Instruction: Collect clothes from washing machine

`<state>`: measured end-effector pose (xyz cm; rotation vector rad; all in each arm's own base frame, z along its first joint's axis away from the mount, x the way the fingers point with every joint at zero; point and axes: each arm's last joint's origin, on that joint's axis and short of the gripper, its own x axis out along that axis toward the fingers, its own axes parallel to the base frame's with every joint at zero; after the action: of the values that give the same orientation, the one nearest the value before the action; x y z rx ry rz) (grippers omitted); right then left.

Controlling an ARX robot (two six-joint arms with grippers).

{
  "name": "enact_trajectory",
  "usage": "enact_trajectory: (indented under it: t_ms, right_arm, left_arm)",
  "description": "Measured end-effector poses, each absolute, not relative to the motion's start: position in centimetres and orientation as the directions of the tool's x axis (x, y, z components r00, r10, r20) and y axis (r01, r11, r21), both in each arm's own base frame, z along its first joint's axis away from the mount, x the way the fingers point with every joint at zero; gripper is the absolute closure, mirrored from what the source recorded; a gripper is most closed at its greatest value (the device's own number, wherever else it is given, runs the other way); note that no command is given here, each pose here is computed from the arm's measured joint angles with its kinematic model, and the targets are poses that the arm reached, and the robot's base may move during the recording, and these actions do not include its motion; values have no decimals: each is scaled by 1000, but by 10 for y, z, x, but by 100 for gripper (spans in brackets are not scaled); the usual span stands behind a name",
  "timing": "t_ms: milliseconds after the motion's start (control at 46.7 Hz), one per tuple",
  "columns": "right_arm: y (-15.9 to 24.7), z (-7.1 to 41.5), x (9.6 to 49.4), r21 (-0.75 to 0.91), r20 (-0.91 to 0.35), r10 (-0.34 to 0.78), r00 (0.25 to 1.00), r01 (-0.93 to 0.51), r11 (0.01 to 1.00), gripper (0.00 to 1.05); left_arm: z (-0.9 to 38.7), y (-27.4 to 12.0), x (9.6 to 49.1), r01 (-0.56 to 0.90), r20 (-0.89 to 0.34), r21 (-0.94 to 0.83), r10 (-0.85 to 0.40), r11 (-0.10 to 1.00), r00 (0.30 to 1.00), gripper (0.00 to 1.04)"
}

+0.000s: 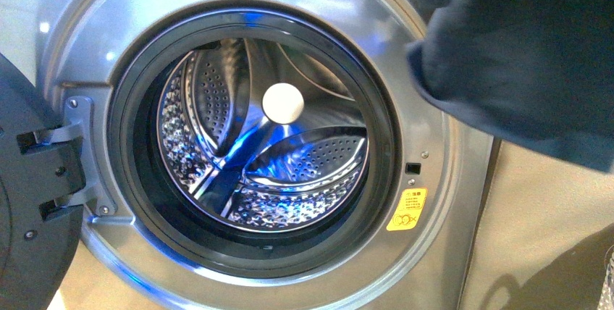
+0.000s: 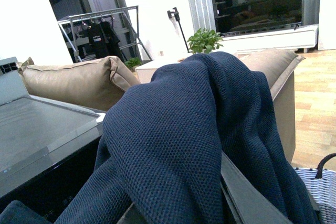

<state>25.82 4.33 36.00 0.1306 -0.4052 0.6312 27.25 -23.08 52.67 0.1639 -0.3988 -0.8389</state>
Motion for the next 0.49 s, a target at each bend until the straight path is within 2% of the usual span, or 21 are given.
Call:
enact_trajectory:
  t_ms: [235,492]
  right_arm:
    - [57,362,261,42,408,597,690,-668,743,7]
    - [59,372,278,24,426,567,705,-635,772,7]
  left_arm:
    - [527,-231,273,689,279,296,-750,662,600,94]
    - [527,-231,273,689,279,296,-750,662,600,94]
